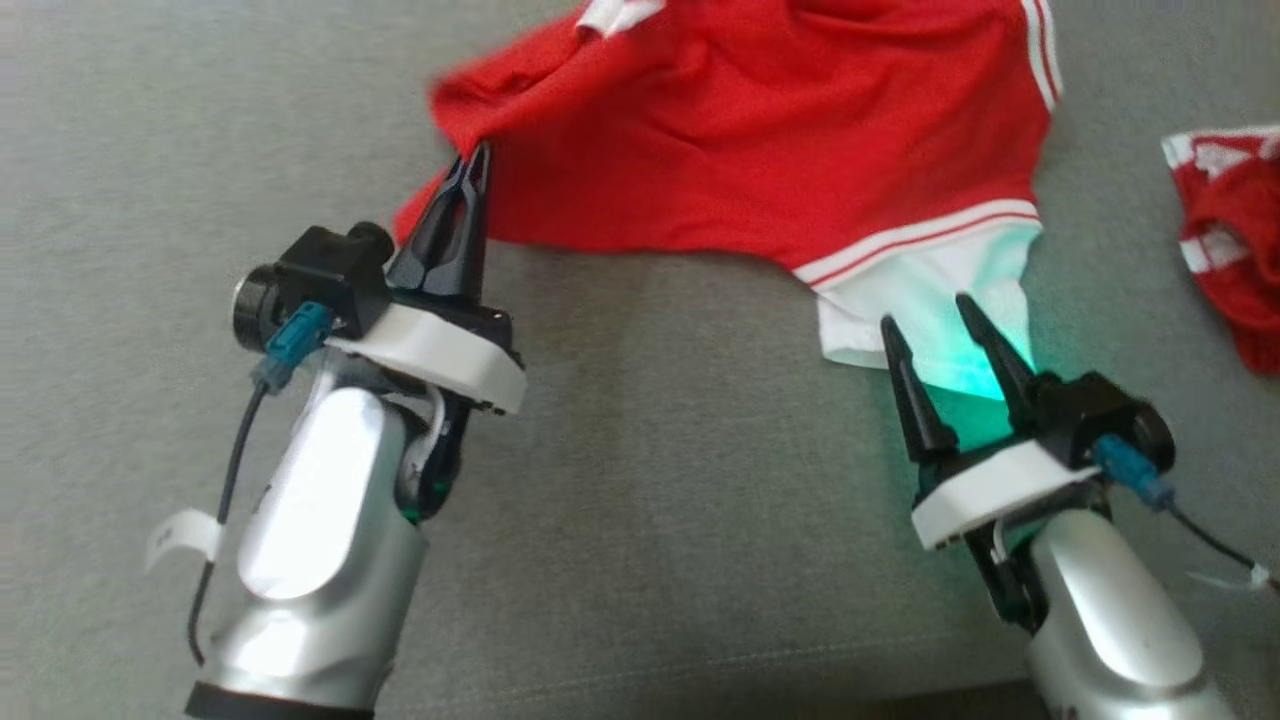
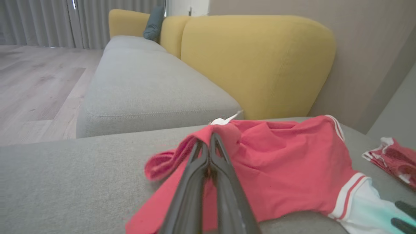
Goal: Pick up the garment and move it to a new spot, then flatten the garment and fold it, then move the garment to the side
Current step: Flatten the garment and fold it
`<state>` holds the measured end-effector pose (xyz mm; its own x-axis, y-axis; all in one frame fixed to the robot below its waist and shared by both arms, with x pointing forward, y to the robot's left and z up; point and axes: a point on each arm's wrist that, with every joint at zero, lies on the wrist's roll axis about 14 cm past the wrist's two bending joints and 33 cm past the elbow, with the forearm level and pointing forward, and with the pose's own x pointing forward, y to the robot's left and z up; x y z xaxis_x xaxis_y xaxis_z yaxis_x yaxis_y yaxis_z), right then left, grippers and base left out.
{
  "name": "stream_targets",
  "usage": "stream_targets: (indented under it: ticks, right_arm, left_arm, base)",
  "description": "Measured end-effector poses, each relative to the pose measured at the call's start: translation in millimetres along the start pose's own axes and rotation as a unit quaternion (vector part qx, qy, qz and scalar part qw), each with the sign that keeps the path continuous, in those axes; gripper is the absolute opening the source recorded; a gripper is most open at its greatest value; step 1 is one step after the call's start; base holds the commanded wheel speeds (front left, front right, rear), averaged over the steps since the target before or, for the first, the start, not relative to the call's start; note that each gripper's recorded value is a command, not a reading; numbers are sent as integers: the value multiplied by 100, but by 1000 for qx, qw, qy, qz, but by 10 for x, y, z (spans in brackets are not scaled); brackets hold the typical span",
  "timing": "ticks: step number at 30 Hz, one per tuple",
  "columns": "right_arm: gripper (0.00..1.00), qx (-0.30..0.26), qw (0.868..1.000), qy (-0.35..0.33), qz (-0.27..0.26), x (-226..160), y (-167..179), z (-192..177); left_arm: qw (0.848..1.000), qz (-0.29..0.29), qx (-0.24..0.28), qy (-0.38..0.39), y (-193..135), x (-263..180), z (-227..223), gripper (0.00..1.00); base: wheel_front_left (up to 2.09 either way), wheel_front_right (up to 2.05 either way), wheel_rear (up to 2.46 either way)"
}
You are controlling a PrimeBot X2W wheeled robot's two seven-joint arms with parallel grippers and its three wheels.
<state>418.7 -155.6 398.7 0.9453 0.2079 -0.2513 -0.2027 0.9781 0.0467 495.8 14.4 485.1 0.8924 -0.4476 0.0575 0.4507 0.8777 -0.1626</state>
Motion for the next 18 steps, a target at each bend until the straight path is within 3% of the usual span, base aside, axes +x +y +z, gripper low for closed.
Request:
stream_targets:
  ticks: [7,18]
  right_arm:
    - [100,4,1000,-4,25,54,196,30]
    - [100,14,1000,16,9,82,87,-127]
  left_arm:
    - [998,46,-27,-20,119,-225,177,0]
    - [995,77,-28,60,337,-271,-415,0]
  base:
    - [0,0,0]
    - [0,0,0]
